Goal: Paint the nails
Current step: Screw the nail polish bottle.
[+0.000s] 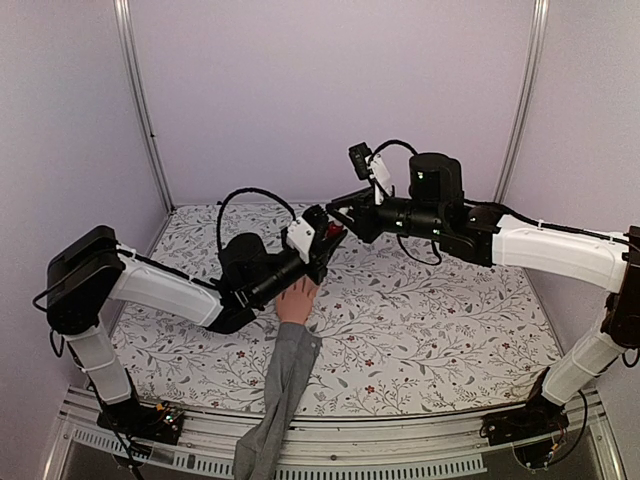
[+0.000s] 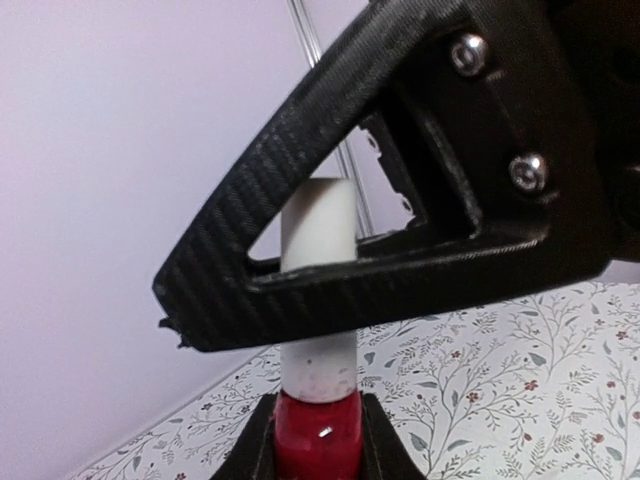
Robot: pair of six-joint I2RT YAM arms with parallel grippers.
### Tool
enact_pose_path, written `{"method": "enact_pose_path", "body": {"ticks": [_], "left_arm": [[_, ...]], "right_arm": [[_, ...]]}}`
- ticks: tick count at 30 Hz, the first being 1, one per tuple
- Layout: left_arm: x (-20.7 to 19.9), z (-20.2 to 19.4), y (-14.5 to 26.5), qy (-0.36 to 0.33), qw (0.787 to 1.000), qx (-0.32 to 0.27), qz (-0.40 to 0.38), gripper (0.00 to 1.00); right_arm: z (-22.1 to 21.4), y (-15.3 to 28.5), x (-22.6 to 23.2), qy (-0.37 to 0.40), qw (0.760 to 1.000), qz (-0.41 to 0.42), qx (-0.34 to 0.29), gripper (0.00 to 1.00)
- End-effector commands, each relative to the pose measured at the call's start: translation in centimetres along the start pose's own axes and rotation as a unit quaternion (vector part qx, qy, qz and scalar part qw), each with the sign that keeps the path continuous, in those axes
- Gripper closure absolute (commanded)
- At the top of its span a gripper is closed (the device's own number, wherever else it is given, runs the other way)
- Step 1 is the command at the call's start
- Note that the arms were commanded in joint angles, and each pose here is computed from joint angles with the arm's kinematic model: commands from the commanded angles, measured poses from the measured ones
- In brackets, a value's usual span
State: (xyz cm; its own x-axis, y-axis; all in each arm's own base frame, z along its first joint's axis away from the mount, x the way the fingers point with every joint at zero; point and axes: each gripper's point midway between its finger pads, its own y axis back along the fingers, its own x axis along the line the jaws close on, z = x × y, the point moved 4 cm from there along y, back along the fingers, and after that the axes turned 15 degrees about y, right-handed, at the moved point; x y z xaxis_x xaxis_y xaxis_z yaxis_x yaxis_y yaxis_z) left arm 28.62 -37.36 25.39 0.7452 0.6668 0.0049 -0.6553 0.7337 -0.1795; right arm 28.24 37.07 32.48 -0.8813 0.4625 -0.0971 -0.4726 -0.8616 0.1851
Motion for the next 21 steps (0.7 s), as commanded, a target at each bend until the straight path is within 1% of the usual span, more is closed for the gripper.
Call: {"method": "enact_pose_path", "body": {"ticks": [1, 5, 8, 12, 16, 19, 21], "left_arm": [[1.2, 2.6, -1.0, -0.046, 0.993, -0.057, 0.094, 1.00], [0.8, 1.8, -1.9, -0.080, 0.987, -0.048, 0.127, 1.00], [0.7, 1.5, -2.3, -0.092, 0.984, -0.046, 0.146, 1.00], [0.4, 1.4, -2.1, -0.077, 0.987, -0.048, 0.131, 1.00], [-0.1, 2.0, -1.1, -0.056, 0.993, -0.058, 0.088, 1.00], [0.0, 2.4, -0.6, -0.030, 0.997, -0.057, 0.052, 1.00], [0.2, 2.5, -0.3, -0.004, 0.998, -0.056, 0.022, 1.00]], "right_arm": [[-0.9, -0.4, -0.3, -0.058, 0.998, -0.018, 0.016, 1.00], [-1.0, -0.6, -0.5, -0.080, 0.996, -0.025, 0.017, 1.00], [-1.2, -0.6, -0.6, -0.087, 0.996, -0.031, 0.019, 1.00], [-0.9, -0.3, -0.9, -0.082, 0.996, -0.041, 0.017, 1.00], [-0.6, 0.4, -0.8, -0.062, 0.997, -0.041, 0.010, 0.99], [0.1, 1.2, -0.7, -0.041, 0.999, -0.035, -0.007, 0.91], [0.4, 1.6, -0.7, -0.030, 0.999, -0.034, -0.013, 0.82]]}}
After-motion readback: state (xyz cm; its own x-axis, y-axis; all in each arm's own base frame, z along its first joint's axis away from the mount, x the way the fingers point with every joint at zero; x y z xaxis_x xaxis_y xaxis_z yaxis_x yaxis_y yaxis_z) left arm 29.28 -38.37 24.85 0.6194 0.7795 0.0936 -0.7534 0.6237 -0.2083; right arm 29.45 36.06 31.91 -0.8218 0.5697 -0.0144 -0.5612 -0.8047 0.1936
